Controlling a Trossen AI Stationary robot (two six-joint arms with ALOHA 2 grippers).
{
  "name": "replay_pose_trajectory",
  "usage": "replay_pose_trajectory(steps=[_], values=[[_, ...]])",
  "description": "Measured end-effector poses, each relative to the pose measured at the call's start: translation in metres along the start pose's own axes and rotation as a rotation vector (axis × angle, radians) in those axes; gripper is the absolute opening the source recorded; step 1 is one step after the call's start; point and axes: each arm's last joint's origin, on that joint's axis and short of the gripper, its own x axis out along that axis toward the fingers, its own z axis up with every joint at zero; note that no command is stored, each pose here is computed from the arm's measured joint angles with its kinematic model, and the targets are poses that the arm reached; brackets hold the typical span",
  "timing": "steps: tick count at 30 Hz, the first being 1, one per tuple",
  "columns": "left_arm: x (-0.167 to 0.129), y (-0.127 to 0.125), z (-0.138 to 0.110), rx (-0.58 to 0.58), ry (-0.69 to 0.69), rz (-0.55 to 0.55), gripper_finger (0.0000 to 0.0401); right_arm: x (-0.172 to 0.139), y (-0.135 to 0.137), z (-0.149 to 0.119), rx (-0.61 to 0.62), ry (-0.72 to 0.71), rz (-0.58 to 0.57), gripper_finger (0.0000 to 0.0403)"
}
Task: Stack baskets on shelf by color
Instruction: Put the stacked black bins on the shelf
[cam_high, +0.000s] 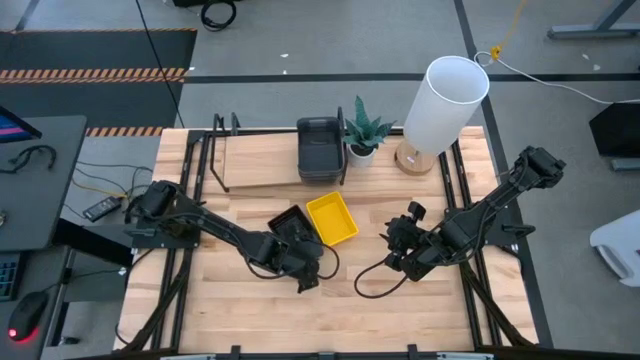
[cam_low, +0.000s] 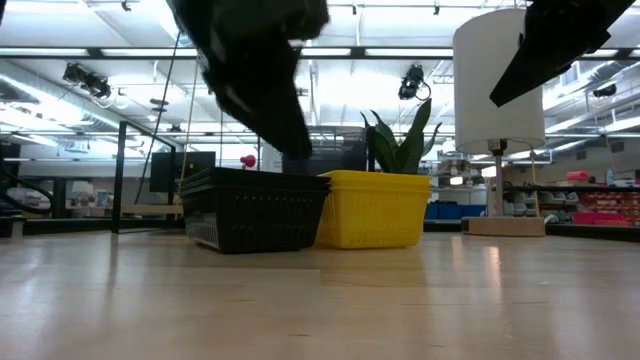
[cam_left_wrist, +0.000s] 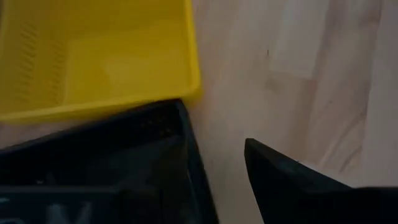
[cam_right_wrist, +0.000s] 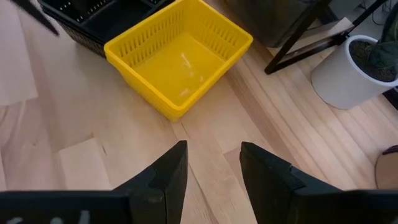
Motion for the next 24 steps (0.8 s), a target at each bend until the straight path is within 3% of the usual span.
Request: replay_pose_trajectory(steps=[8, 13, 17, 24], values=[[0.022, 0.0, -0.018, 0.069, 0.152, 0.038, 0.0161, 0.0, 0.0, 0.0, -0.006, -0.001, 0.001, 0.0153], [0.024, 0.004, -0.022, 0.084, 0.216, 0.036, 0.0099, 0.001, 0.0, -0.001, -0.013, -0.001, 0.0, 0.0153], [0.017, 0.01, -0.02, 0.085, 0.254, 0.019, 0.0022, 0.001, 0.0, -0.001, -0.013, -0.001, 0.001, 0.0153], [-0.021, 0.025, -0.017, 0.107, 0.286, 0.029, 0.0026, 0.001, 0.0, -0.001, -0.014, 0.0, 0.0, 0.0153]])
